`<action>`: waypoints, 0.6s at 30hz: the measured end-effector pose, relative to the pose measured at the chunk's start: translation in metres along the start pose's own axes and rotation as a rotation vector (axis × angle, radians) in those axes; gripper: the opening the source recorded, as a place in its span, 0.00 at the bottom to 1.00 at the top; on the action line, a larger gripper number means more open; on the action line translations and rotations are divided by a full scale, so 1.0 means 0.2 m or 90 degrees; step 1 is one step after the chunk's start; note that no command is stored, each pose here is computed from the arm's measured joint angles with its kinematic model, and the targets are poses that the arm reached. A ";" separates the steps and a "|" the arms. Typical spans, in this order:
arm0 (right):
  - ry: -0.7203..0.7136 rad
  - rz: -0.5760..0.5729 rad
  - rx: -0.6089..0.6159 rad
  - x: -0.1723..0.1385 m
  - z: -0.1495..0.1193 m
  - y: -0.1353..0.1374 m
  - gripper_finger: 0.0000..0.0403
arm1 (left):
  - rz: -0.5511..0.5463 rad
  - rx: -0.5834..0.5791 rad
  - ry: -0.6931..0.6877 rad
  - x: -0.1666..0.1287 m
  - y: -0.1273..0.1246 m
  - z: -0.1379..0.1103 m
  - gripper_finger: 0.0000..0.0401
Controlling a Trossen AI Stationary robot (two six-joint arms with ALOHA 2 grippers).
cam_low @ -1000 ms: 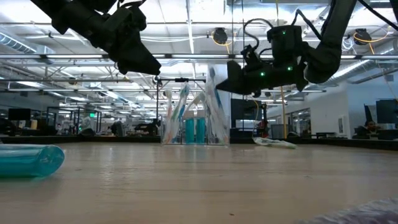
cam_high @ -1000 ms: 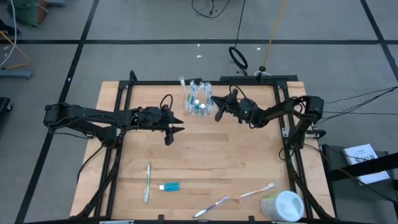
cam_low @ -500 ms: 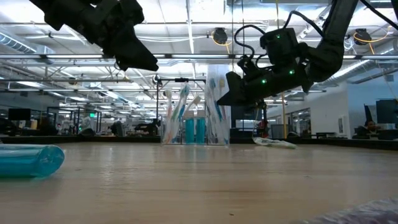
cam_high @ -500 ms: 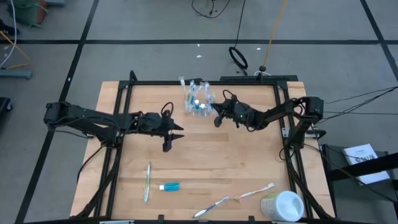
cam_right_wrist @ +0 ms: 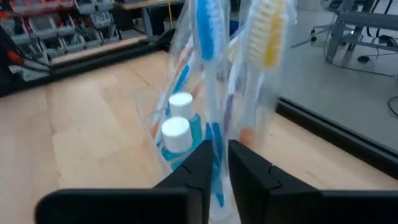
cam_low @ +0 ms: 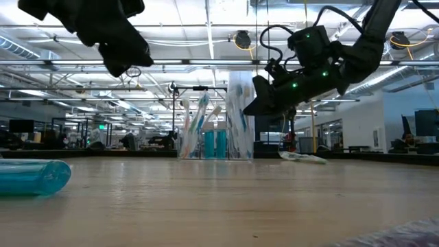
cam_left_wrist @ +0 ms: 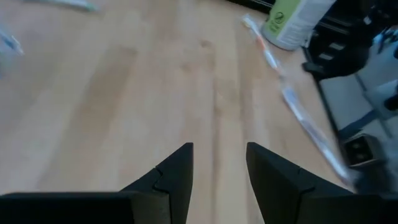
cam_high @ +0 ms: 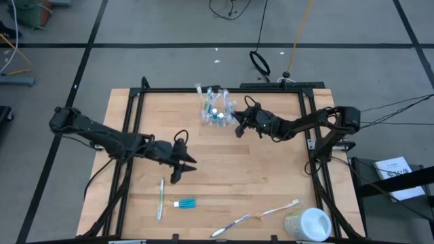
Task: Pick & Place toothbrushing station
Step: Put the blue toothbrush into the transparent organizer, then put the blue mouthwash into the transparent organizer
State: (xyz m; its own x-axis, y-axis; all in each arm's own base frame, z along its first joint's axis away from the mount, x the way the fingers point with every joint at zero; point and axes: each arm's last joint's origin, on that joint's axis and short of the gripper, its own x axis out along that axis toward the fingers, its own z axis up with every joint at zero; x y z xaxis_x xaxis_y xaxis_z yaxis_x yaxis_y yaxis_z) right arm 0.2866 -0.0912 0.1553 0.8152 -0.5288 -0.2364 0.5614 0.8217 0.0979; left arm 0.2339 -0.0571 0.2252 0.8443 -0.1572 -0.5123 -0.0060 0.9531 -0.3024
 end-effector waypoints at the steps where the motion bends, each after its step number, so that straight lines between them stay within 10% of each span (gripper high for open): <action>1: 0.004 -0.001 -0.003 -0.01 0.01 0.00 0.13 | -0.006 -0.012 0.003 0.00 -0.01 -0.01 0.38; 18: -0.024 0.006 -0.010 -0.05 0.09 0.00 0.30 | -0.009 -0.063 0.093 0.09 -0.35 -0.31 0.38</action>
State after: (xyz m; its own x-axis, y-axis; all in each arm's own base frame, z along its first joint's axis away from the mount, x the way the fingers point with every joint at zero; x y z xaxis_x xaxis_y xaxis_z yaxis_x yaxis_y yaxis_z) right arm 0.2809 -0.0890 0.1746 0.8255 -0.5283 -0.1986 0.5516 0.8297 0.0853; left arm 0.2157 -0.1428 0.1877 0.7575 -0.2133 -0.6169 -0.0535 0.9216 -0.3844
